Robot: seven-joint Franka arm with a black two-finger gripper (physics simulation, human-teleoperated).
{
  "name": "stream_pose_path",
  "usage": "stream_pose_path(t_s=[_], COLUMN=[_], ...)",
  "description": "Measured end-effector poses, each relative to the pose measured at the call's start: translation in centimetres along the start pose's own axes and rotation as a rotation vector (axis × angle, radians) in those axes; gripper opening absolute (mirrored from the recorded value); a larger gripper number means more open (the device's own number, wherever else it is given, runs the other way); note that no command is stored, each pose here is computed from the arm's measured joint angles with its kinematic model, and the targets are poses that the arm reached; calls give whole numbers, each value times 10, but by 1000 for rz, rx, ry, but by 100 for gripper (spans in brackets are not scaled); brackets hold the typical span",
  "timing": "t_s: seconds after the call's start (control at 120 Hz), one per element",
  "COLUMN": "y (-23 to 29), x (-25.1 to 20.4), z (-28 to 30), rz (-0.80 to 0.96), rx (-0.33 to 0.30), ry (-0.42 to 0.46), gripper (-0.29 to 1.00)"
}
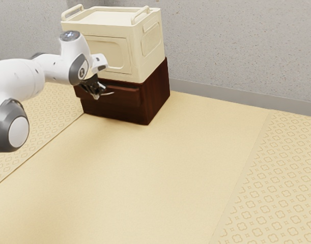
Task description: Push the drawer handle with one arm to close the drawer
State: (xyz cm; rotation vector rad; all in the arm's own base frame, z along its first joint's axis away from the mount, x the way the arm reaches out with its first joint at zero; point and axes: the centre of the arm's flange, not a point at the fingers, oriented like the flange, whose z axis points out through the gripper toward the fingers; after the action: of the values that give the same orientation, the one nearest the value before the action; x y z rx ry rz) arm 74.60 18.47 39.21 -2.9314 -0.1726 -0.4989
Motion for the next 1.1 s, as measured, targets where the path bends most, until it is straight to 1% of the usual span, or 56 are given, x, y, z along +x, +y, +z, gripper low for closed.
stream_pose_path(t_s=[0.133, 0.5, 0.667, 0.7, 0.783, 0.867, 0.992, 1.1], y=[4, 5, 7, 7, 9, 7, 7, 21], x=[10, 18, 20, 19, 14, 2, -38, -74], z=[2, 11, 14, 14, 16, 6, -38, -83], rz=[6, 8, 9, 9, 18, 22, 23, 45], rx=[-4, -10, -9, -8, -6, -9, -30, -51], ry=[28, 92, 109, 109, 80, 28, -49, -77], gripper=[-8, -8, -10, -8, -8, -8, -8, -8])
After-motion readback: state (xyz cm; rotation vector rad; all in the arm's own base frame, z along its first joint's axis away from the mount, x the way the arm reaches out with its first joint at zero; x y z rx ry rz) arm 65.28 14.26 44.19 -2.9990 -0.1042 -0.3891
